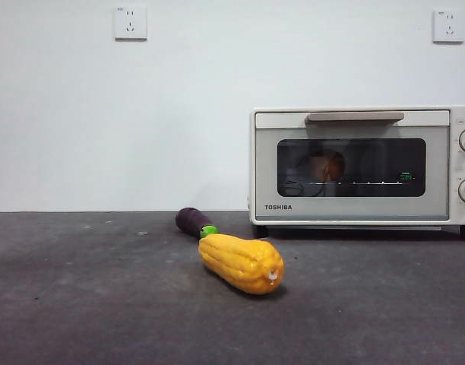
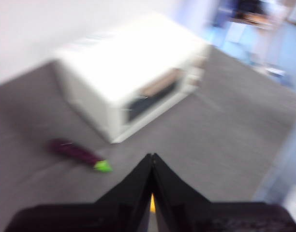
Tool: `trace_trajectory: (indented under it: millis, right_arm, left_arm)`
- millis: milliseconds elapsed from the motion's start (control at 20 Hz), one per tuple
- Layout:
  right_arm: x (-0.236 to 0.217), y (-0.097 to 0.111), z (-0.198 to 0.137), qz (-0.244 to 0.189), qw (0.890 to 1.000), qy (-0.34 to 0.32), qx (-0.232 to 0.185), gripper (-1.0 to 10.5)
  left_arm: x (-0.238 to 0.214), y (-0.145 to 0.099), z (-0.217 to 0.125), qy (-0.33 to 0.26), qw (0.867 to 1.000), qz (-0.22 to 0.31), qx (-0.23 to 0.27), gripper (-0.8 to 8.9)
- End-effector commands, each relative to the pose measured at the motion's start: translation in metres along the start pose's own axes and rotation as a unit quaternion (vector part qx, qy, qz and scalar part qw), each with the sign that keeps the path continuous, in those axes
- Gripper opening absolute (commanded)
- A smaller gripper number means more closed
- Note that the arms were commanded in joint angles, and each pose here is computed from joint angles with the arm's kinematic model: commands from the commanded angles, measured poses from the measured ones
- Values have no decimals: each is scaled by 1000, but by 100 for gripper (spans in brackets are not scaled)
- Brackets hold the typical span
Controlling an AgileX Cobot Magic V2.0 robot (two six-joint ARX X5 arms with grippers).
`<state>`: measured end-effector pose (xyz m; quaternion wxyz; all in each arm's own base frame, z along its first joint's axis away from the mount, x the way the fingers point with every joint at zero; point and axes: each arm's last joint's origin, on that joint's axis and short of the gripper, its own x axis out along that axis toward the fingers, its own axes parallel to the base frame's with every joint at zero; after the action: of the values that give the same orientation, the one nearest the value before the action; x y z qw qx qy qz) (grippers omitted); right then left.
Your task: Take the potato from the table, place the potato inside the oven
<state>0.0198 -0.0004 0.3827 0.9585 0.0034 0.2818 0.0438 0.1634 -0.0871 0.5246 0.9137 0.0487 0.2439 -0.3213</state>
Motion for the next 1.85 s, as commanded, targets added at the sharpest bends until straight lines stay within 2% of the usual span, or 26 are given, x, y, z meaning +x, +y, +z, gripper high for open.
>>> trace_trajectory:
  millis: [50, 150, 350, 700, 750, 800, 850, 1000, 1150, 1300, 1400, 1650, 1850]
  right_arm:
    - [-1, 0, 1, 0, 1000, -3, 6, 1]
    - [-1, 0, 1, 0, 1000, -3, 6, 1]
    - [-1, -1, -2, -6, 1000, 14, -1, 1]
    - [-1, -2, -4, -8, 1000, 21, -4, 1]
    - [-1, -2, -4, -9, 1000, 21, -4, 1]
    - [-1, -2, -4, -10, 1000, 20, -4, 1]
    - [-1, -2, -4, -10, 1000, 20, -4, 1]
    - [-1, -2, -4, -10, 1000, 20, -4, 1]
    - [-1, -2, -4, -10, 1000, 20, -4, 1]
    - [-1, -2, -4, -10, 1000, 20, -4, 1]
    - [-1, -2, -4, -10, 1000, 20, -4, 1]
    - [-1, -2, -4, -10, 1000, 20, -4, 1]
    - [-1, -2, -4, -10, 1000, 21, -5, 1]
  left_arm:
    - [-18, -2, -7, 4, 997, 80, -18, -6]
    - [-33, -4, -12, -6, 993, 117, -17, -4]
    - [-49, -7, -15, -25, 993, 116, -23, -4]
    - [-27, -3, -10, 0, 993, 115, -24, -4]
    - [-23, -1, -9, 7, 993, 120, -9, -4]
    - [-22, 2, -9, 14, 989, 142, 37, -4]
    - [-22, 5, -9, 16, 987, 153, 42, -4]
    - [-40, 10, -8, -43, 983, 176, 40, -4]
    - [-66, 10, -22, -146, 971, 182, 55, -4]
    - [-69, 13, -61, -204, 949, 222, 97, -4]
    - [-55, 20, -99, -221, 935, 260, 98, -4]
    - [17, 44, -208, -211, 932, 285, 73, -4]
    - [50, 54, -275, -245, 920, 303, 37, -4]
